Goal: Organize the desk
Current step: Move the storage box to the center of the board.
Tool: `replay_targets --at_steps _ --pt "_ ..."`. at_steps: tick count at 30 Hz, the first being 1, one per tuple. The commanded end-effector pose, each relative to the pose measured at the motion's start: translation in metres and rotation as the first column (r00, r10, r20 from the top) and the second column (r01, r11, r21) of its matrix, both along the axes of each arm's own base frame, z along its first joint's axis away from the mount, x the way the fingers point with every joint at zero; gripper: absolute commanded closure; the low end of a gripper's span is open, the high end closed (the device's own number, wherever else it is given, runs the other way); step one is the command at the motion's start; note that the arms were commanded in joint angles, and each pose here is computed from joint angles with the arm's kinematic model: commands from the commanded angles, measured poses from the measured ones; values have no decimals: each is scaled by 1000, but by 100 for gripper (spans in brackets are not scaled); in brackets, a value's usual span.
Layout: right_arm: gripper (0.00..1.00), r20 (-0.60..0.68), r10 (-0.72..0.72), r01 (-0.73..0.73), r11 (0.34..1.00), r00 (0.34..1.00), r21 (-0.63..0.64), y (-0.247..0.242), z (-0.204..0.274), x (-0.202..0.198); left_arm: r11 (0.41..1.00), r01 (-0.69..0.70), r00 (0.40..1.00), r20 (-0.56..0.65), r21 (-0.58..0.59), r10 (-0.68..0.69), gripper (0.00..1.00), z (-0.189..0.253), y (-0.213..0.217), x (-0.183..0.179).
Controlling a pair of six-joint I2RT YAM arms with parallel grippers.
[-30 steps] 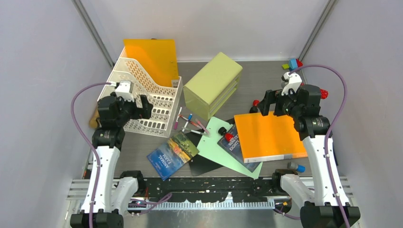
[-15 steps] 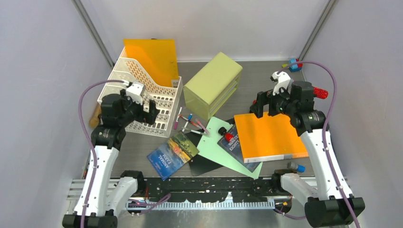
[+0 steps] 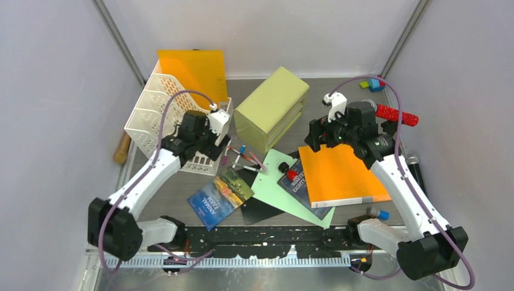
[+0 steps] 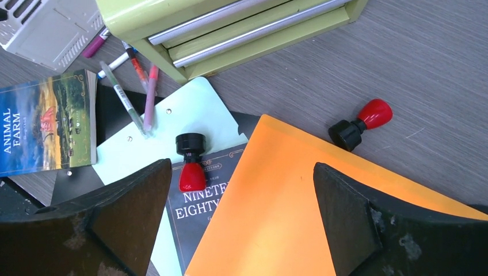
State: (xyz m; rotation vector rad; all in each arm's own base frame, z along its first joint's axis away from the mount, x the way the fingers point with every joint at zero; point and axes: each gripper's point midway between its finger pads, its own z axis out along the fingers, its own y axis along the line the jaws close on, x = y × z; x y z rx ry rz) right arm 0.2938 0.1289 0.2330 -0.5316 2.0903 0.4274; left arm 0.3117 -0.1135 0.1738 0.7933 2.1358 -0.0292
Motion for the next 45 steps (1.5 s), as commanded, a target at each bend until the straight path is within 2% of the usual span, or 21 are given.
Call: replay_targets --at_steps 1,10,18,25,30,36,39,43,45 --pt "0 53 -22 22 1000 998 7 -1 5 7 994 -43 999 34 98 40 4 -9 7 32" --pt "0 35 -22 22 1000 999 -5 -2 -5 6 979 -52 998 -17 198 56 9 -57 11 52" --pt "0 17 -26 26 1000 1000 -15 -3 -12 7 963 -55 994 -80 264 79 25 -83 18 58" --pt "0 11 -29 29 999 1000 -23 -3 -15 11 965 -85 987 -109 249 115 36 -84 37 51" --pt "0 29 -30 31 999 999 -33 2 -4 24 965 -108 984 -116 237 139 38 -81 54 46" --pt "0 44 14 -9 994 999 -112 25 5 56 961 -134 978 -124 243 168 40 -77 69 38" --pt "0 67 18 -8 991 998 -135 43 7 75 962 -138 977 -126 237 171 34 -69 70 33" --pt "0 93 69 -52 983 993 -175 74 7 80 984 -108 984 -123 143 126 13 -46 55 26" --pt "0 128 91 -59 970 988 -236 88 7 80 991 -98 987 -116 91 108 5 -32 47 23"
